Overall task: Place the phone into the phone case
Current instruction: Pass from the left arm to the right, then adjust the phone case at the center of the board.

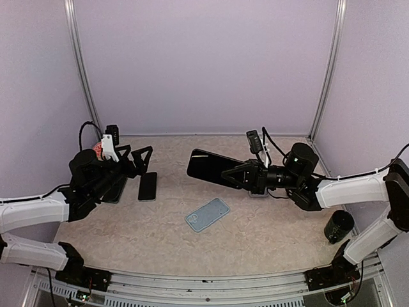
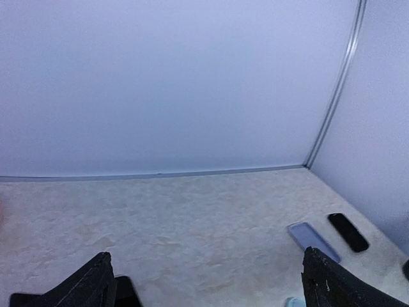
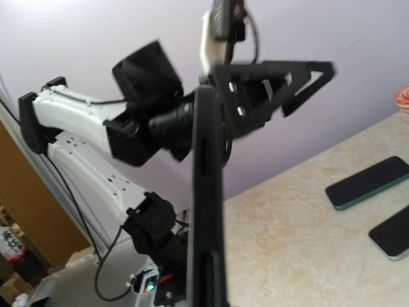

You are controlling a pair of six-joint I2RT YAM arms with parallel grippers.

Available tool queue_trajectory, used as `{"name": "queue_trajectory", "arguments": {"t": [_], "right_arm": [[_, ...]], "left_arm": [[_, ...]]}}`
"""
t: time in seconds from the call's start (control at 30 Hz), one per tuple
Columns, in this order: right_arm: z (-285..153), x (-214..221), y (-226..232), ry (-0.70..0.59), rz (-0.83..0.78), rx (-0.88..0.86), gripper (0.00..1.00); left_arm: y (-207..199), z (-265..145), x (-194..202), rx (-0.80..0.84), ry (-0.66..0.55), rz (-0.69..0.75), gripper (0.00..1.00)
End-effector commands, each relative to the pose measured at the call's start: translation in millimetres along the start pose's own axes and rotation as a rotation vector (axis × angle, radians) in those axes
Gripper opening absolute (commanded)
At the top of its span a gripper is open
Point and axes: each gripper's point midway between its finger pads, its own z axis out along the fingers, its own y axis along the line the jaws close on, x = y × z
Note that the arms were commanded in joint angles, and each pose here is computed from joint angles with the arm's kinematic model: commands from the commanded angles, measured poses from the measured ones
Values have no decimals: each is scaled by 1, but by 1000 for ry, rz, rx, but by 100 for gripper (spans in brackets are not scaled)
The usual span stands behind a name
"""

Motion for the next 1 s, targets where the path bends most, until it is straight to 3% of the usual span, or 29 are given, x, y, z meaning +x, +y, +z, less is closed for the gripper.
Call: {"name": "queue_trajectory", "arguments": {"t": [0.0, 0.17, 0.5, 0.57, 0.7, 0.87, 0.97], "right_arm": [[-5, -7, 4, -3, -68, 51, 0], [-13, 4, -2, 69, -44, 139, 0], [-35, 15, -6, 236, 11, 314, 0], [-38, 14, -1, 238, 11, 308, 0], [-42, 12, 3, 232, -1, 314, 0], [-43, 15, 1, 243, -6, 324, 0], [-45, 18, 0, 260, 3, 336, 0]], "left_arm": [[71, -24, -7, -301, -116, 191, 99], [134, -33, -3, -476, -112, 182, 99], [209, -50, 9, -666, -117, 161, 99], [212, -52, 7, -660, -146, 154, 99], [217, -49, 10, -675, -96, 247, 99], [226, -51, 27, -688, -82, 236, 99], [228, -67, 34, -714, -144, 236, 99]]}}
